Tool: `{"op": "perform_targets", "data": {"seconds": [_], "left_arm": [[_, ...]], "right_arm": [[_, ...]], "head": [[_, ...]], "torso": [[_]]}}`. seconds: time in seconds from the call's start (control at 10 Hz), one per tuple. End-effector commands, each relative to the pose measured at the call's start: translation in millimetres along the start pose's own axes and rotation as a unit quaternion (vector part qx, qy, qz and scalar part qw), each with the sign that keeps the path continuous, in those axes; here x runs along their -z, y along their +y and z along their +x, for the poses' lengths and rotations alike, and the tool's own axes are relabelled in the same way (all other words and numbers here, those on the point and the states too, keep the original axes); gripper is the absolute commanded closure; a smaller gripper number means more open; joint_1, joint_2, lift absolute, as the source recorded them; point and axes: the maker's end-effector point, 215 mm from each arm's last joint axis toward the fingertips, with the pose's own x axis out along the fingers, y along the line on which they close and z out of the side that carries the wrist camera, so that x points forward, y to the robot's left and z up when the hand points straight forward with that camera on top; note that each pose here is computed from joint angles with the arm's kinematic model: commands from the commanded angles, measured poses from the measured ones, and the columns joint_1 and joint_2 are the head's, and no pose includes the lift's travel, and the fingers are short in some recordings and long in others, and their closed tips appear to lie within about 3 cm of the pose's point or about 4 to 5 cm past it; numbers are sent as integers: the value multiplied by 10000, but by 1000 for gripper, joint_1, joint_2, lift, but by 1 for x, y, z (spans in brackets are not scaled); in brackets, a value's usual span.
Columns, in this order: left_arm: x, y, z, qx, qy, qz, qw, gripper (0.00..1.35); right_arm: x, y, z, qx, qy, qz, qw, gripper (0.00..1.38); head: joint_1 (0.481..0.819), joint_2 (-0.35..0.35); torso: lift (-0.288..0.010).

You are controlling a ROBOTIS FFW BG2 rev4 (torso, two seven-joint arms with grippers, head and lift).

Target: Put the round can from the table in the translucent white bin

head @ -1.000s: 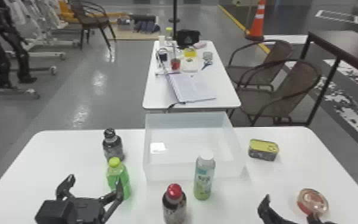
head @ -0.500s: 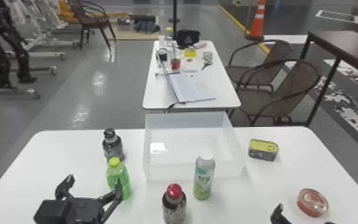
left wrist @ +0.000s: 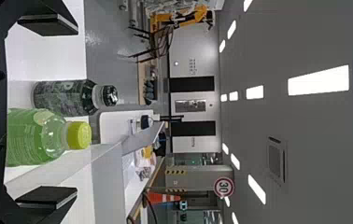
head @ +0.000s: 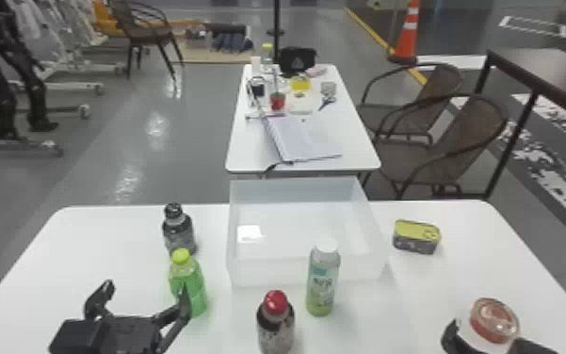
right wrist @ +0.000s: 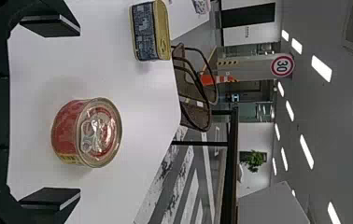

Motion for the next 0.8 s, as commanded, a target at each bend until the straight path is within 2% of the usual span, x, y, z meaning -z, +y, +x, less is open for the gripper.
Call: {"op": "perform_targets", "data": {"seconds": [0.0, 0.7], "left_arm": [[0, 2, -1, -21, -5, -4, 10000, 96], [3, 3, -3, -37, 12, -61, 10000, 94]], "right_arm": [[-5, -1, 13, -34, -58, -88, 9999, 90], [-2, -29, 48, 77, 15, -101, 9999, 90]], "head": [[549, 0], [549, 0]], "torso": [[-100], [-100]]}}
